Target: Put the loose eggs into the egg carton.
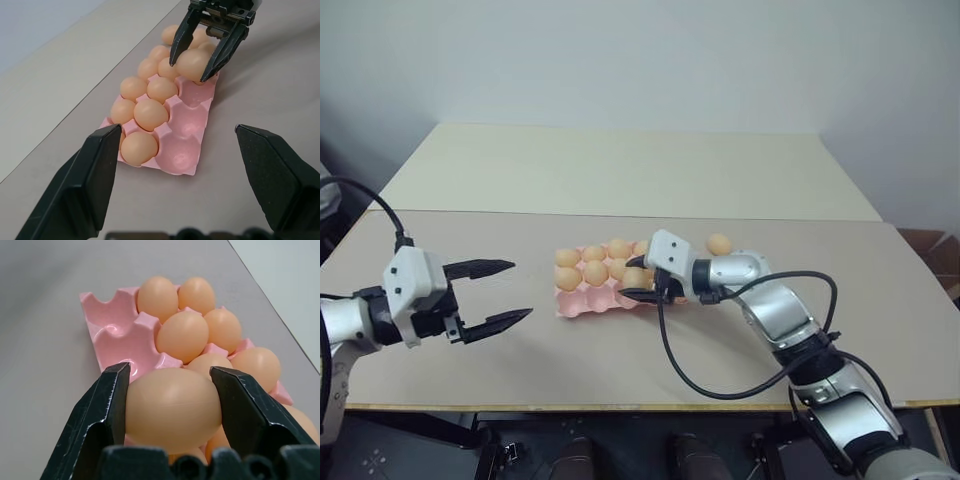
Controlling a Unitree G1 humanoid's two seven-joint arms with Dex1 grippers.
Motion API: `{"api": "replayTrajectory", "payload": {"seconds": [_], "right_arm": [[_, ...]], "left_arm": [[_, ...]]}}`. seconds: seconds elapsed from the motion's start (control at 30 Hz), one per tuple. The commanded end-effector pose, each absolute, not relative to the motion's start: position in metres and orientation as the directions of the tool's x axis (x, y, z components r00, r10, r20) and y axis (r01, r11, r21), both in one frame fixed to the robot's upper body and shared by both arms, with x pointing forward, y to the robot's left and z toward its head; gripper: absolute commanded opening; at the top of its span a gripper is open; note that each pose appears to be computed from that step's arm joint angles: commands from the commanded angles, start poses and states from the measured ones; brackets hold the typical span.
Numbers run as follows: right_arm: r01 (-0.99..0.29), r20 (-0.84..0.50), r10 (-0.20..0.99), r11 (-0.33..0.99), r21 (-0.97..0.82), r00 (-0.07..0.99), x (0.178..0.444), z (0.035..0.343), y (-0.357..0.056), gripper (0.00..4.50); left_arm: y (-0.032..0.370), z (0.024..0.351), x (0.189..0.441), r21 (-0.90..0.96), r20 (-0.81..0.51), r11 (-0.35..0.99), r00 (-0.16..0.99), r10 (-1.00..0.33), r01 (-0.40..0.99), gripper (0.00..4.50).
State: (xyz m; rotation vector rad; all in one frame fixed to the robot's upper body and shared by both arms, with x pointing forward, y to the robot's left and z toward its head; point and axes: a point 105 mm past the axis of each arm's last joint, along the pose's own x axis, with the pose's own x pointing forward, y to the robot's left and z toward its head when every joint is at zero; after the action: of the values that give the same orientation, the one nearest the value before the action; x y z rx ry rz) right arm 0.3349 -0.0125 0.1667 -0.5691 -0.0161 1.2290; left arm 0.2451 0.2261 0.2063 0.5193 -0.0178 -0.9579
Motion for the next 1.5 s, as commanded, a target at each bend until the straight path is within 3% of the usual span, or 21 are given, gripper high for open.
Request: {"api": "replayTrajectory", "payload": {"seconds": [0.03, 0.17, 0.33, 0.47, 0.77, 1.0, 1.2, 1.5], "right_arm": [[-0.850, -0.246, 0.904, 0.196, -0.489, 0.350, 0.336, 0.180, -0.006, 3.24], [-0.848, -0.242, 0.904, 0.198, -0.492, 0.351, 0.337, 0.180, -0.005, 4.48], [-0.837, -0.241, 0.901, 0.200, -0.509, 0.361, 0.334, 0.184, -0.011, 4.48], [-0.814, -0.239, 0.885, 0.223, -0.536, 0.399, 0.326, 0.194, -0.039, 4.48], [-0.837, -0.333, 0.812, 0.309, -0.453, 0.480, 0.295, 0.212, -0.137, 4.48], [-0.778, -0.442, 0.644, 0.455, -0.433, 0.624, 0.275, 0.205, -0.207, 4.48], [-0.733, -0.439, 0.588, 0.527, -0.430, 0.680, 0.270, 0.204, -0.221, 4.48], [-0.722, -0.448, 0.566, 0.535, -0.439, 0.692, 0.273, 0.197, -0.223, 4.48]], "left_arm": [[0.225, 0.218, 0.242, 0.472, -0.183, 0.464, 0.598, -0.781, 0.750, 3.92], [0.225, 0.219, 0.243, 0.471, -0.180, 0.466, 0.598, -0.781, 0.749, 3.92], [0.226, 0.219, 0.245, 0.472, -0.182, 0.466, 0.600, -0.779, 0.748, 3.92], [0.226, 0.219, 0.247, 0.474, -0.180, 0.466, 0.600, -0.780, 0.747, 3.92], [0.226, 0.219, 0.249, 0.474, -0.171, 0.466, 0.598, -0.783, 0.747, 3.92], [0.230, 0.220, 0.251, 0.477, -0.172, 0.465, 0.598, -0.783, 0.746, 3.92], [0.229, 0.224, 0.253, 0.493, -0.171, 0.455, 0.596, -0.785, 0.741, 3.92], [0.229, 0.225, 0.252, 0.499, -0.171, 0.453, 0.596, -0.784, 0.739, 3.92]]}}
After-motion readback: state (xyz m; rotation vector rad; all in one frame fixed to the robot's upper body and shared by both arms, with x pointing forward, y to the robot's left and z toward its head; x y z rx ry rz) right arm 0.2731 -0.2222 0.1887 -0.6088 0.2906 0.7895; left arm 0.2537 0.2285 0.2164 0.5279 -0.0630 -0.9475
